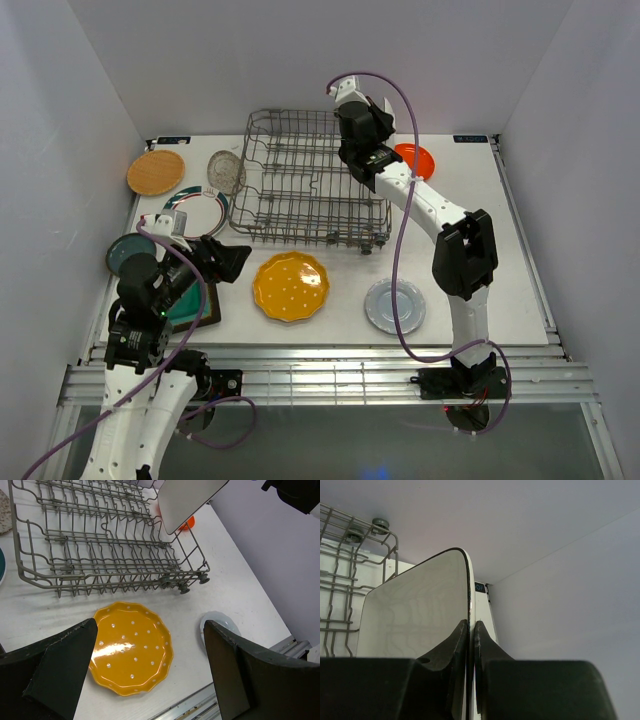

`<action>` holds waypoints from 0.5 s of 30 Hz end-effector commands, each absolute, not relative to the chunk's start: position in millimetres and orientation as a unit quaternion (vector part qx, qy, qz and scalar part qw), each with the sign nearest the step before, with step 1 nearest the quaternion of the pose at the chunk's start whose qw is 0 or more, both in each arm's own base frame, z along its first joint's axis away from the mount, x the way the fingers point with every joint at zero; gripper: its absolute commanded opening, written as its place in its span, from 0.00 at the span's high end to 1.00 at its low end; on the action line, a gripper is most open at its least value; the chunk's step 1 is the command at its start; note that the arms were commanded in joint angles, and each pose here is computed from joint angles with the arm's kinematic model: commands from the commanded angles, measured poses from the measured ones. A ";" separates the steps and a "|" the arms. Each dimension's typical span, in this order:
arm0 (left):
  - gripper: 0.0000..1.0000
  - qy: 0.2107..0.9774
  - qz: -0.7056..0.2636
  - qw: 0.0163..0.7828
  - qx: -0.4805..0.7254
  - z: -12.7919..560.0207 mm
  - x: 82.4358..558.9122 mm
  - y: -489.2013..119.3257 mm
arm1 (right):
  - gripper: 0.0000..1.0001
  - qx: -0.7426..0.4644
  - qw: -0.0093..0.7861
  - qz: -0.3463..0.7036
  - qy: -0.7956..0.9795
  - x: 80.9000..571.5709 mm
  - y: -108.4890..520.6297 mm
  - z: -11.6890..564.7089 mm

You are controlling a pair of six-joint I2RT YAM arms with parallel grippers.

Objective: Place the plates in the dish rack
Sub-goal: Insert the plate into the dish rack.

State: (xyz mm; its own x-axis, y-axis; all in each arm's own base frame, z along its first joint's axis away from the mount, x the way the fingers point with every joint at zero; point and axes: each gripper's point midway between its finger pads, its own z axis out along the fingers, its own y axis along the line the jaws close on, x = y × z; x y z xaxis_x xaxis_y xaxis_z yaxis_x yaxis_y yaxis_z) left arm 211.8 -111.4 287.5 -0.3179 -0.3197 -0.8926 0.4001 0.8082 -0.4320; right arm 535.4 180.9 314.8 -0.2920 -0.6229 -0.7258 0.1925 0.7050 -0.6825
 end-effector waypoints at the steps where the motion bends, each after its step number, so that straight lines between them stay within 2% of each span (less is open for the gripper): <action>1: 0.02 0.748 -0.310 0.586 0.031 289.0 212.8 -111.8 | 0.92 -0.081 0.632 -0.327 0.698 532.9 173.5 367.4; 15: 0.02 0.747 -0.309 0.588 0.030 289.3 212.9 -111.3 | 0.92 -0.104 0.608 -0.317 0.720 547.5 176.5 335.7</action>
